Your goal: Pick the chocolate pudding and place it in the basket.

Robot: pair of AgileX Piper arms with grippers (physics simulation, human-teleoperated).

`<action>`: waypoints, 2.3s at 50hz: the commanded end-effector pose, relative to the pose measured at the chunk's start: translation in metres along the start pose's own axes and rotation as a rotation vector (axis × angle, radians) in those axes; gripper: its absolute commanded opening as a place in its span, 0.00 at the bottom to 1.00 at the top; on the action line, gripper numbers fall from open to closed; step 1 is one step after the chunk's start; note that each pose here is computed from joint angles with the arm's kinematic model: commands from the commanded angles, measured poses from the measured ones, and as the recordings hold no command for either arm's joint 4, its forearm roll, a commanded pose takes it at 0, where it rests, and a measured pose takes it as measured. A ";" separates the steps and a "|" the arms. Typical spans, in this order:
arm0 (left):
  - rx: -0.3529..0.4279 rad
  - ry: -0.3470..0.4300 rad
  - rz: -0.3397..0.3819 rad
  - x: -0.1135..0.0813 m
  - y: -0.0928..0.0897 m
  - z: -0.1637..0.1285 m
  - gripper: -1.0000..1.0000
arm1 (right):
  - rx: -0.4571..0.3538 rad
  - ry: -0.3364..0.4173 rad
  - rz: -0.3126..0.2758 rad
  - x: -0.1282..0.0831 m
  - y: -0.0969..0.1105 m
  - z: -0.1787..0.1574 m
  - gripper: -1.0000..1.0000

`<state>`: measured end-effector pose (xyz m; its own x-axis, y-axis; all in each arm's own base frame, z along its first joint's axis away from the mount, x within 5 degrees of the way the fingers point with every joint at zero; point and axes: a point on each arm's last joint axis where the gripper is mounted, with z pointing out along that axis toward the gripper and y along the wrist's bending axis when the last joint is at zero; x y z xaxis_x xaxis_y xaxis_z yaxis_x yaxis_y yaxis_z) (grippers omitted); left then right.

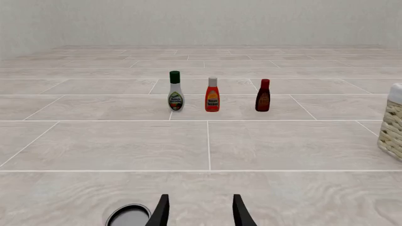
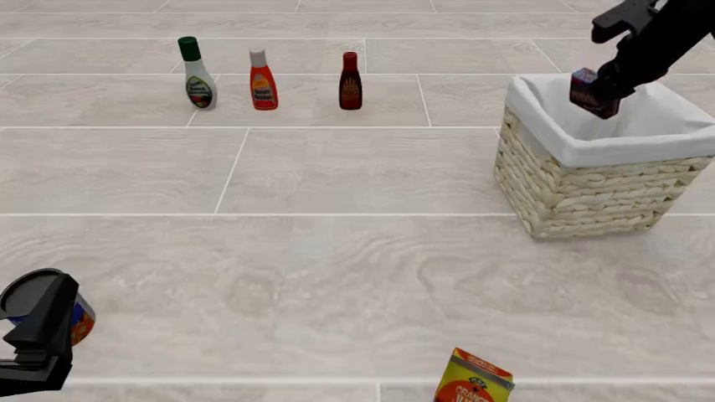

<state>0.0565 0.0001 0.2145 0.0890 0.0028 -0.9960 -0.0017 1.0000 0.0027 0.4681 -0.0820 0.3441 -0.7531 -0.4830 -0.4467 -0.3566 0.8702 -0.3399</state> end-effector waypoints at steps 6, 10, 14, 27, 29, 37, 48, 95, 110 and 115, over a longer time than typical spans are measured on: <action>0.000 0.000 0.000 0.000 0.000 0.000 1.00 | -0.008 0.015 0.014 0.004 0.000 0.012 0.00; 0.000 0.000 0.000 0.000 0.000 0.000 1.00 | -0.010 0.016 0.015 0.004 0.001 0.014 0.00; 0.000 0.000 0.000 0.000 0.000 0.000 1.00 | -0.010 0.019 0.014 0.005 0.000 0.017 0.00; 0.000 0.000 0.000 0.000 0.000 0.000 1.00 | -0.016 0.027 0.013 0.007 0.002 0.025 0.00; 0.000 -0.001 0.000 0.000 0.000 0.000 1.00 | -0.015 0.028 0.014 0.008 0.001 0.026 0.00; 0.001 0.000 0.000 0.000 0.000 0.000 1.00 | -0.022 0.036 0.014 0.010 0.003 0.034 0.00; 0.000 0.000 0.000 0.000 0.000 0.000 1.00 | -0.026 0.046 0.015 0.013 0.003 0.040 0.00; 0.000 0.000 0.000 0.000 0.000 0.000 1.00 | -0.046 0.075 0.031 0.022 0.008 0.069 0.00; 0.000 0.000 0.000 0.000 0.000 0.000 1.00 | -0.046 0.074 0.034 0.022 0.008 0.067 1.00; 0.000 0.000 0.000 0.000 0.000 0.000 1.00 | -0.045 0.074 0.034 0.023 0.009 0.066 1.00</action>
<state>0.0565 0.0001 0.2145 0.0890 0.0028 -0.9960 -0.0017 1.0000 0.0026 0.4867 -0.0910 0.2737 -0.8017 -0.4507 -0.3927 -0.3586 0.8882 -0.2872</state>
